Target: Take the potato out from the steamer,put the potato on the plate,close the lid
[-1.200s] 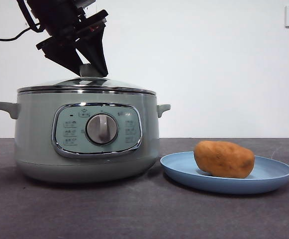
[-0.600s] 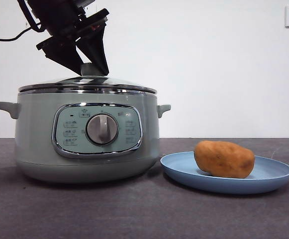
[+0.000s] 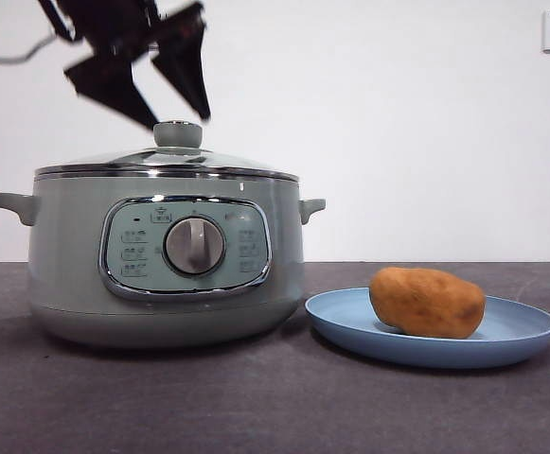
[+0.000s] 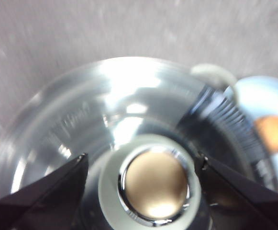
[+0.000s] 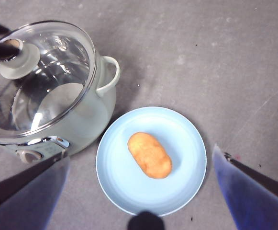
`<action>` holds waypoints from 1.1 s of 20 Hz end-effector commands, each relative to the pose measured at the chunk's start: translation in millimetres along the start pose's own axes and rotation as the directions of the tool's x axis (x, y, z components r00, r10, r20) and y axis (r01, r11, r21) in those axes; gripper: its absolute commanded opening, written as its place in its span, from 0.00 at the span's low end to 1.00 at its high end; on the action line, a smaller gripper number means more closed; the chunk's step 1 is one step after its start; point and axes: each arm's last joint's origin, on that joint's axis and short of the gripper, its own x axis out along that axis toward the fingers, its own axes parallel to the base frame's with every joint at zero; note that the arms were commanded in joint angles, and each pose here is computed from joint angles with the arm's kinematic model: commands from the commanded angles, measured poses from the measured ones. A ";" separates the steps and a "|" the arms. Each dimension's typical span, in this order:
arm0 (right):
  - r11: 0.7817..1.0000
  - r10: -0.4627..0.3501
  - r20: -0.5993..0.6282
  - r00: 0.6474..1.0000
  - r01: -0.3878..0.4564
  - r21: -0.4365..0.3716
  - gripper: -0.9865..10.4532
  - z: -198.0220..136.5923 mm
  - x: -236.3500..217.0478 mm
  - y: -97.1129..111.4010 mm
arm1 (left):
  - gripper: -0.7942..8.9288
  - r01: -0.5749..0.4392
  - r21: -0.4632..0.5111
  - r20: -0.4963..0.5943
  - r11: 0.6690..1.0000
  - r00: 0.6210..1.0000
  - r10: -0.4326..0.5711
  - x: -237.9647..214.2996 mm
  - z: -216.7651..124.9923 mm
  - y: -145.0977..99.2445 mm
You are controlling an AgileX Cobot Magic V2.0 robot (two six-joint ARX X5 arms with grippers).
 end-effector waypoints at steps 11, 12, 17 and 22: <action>0.958 0.283 0.225 0.932 -0.263 -0.114 0.52 36.2 -35.5 14.5 | 0.47 0.075 0.116 0.472 0.990 0.873 -0.121 -266.8 3.6 -48.0; 0.958 0.283 0.229 0.931 -0.263 -0.116 0.52 36.6 -35.6 14.5 | 0.47 0.076 0.117 0.451 0.990 0.884 -0.121 -268.8 -1.0 -48.6; 0.957 0.277 0.230 0.933 -0.248 -0.150 0.07 36.7 -35.5 14.4 | 0.09 0.071 0.137 0.373 0.988 0.920 -0.117 -268.1 -11.3 -49.0; 0.956 0.277 0.229 0.933 -0.244 -0.164 0.08 36.6 -35.5 14.4 | 0.07 0.041 0.129 0.355 0.991 0.931 -0.085 -267.3 -13.2 -48.0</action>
